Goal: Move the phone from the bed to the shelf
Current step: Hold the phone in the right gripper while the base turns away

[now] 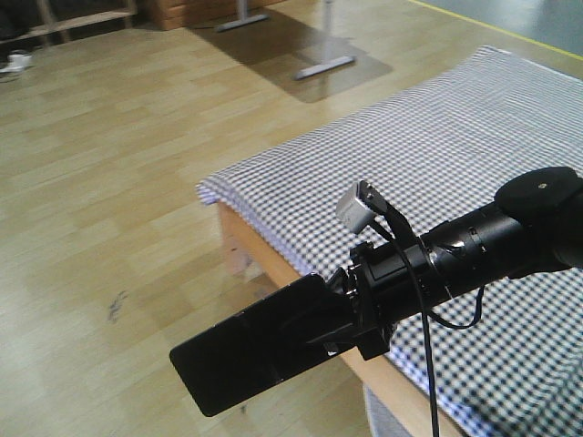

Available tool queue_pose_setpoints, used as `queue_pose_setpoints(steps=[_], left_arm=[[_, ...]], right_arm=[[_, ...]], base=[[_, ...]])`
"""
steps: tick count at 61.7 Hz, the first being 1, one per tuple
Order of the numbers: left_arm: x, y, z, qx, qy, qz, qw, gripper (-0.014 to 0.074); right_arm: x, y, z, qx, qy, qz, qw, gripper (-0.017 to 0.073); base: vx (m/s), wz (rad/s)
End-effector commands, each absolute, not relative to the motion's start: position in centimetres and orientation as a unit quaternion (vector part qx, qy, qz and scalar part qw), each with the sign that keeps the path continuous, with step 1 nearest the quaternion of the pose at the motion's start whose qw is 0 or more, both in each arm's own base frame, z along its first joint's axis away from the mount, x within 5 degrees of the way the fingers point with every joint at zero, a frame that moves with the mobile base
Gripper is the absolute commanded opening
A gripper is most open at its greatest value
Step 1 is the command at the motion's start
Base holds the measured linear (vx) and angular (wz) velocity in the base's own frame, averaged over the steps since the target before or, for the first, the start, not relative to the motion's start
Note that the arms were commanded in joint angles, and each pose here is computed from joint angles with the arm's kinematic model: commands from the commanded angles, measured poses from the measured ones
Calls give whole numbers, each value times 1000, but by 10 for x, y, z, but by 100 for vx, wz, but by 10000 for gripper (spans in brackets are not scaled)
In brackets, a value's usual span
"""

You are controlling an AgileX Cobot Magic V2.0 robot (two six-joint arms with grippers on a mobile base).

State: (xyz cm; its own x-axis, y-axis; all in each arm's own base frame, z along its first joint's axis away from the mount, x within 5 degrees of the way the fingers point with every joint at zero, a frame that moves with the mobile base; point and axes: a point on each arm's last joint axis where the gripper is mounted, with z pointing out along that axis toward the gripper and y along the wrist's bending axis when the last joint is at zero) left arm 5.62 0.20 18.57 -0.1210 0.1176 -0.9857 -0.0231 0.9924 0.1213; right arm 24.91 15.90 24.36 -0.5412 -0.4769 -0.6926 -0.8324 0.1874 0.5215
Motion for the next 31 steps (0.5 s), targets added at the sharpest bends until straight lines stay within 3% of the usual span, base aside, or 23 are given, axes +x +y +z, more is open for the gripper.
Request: queue_pose_setpoints(steps=[1, 31], left_arm=[[55, 2, 200, 26, 710, 50, 702, 1], [55, 2, 200, 26, 710, 50, 702, 1]], right_arm=[[240, 161, 270, -441, 707, 514, 205, -2], [240, 161, 270, -441, 707, 514, 205, -2]], base=[[-16, 61], [-17, 66]])
